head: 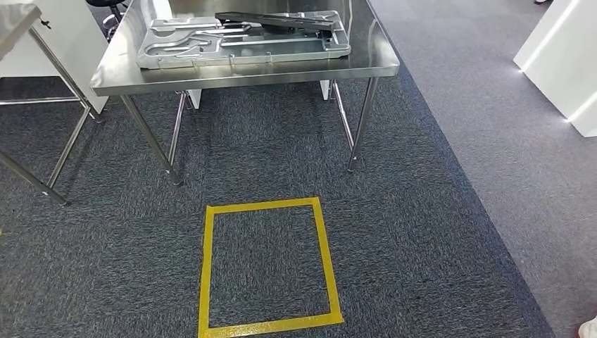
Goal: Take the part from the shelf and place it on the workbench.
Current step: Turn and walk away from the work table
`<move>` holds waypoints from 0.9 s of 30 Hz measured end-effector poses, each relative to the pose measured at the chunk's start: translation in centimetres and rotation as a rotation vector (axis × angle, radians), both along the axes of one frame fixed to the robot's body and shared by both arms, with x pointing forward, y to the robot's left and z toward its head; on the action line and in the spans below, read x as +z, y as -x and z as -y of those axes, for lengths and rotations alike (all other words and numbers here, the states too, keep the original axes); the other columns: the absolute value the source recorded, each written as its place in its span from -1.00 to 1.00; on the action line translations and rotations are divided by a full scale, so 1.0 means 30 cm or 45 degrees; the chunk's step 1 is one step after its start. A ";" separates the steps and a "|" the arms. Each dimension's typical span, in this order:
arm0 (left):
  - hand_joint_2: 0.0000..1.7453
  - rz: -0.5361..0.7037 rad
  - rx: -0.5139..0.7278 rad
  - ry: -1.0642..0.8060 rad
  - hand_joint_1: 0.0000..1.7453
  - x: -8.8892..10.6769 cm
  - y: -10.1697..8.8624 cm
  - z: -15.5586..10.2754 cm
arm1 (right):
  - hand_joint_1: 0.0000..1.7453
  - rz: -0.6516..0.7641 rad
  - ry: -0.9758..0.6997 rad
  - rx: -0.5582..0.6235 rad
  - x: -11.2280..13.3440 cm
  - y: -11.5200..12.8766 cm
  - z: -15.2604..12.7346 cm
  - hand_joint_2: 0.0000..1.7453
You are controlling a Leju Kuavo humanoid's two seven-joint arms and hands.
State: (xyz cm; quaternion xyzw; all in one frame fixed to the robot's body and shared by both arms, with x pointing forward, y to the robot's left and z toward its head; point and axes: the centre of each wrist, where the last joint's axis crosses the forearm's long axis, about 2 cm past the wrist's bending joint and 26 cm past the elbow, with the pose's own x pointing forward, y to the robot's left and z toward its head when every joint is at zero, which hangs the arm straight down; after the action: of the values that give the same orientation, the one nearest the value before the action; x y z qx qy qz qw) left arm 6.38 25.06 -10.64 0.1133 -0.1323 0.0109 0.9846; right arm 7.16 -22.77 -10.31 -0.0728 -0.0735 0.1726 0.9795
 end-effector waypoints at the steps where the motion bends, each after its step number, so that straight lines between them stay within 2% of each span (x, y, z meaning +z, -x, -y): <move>1: 1.00 0.003 -0.006 -0.001 -1.00 0.000 -0.002 -0.001 | -1.00 -0.001 -0.001 0.000 0.000 0.002 -0.001 -1.00; 14: 1.00 0.006 -0.050 0.000 -1.00 0.003 -0.019 0.003 | -1.00 0.015 -0.019 -0.019 -0.002 0.014 0.001 -1.00; 18: 1.00 -0.006 -0.063 0.010 -1.00 0.004 -0.022 0.004 | -1.00 0.032 -0.027 -0.019 -0.002 0.012 0.000 1.00; 27: 1.00 -0.044 -0.112 0.048 -1.00 -0.005 0.029 0.000 | -1.00 0.067 -0.045 -0.083 -0.004 0.006 0.027 1.00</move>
State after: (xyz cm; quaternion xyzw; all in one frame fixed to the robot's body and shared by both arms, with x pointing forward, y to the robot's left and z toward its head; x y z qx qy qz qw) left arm 5.50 25.06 -10.80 0.0890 -0.1198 -0.0317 0.9883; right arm 6.99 -23.58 -10.43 -0.0622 -0.0999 0.1372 0.9835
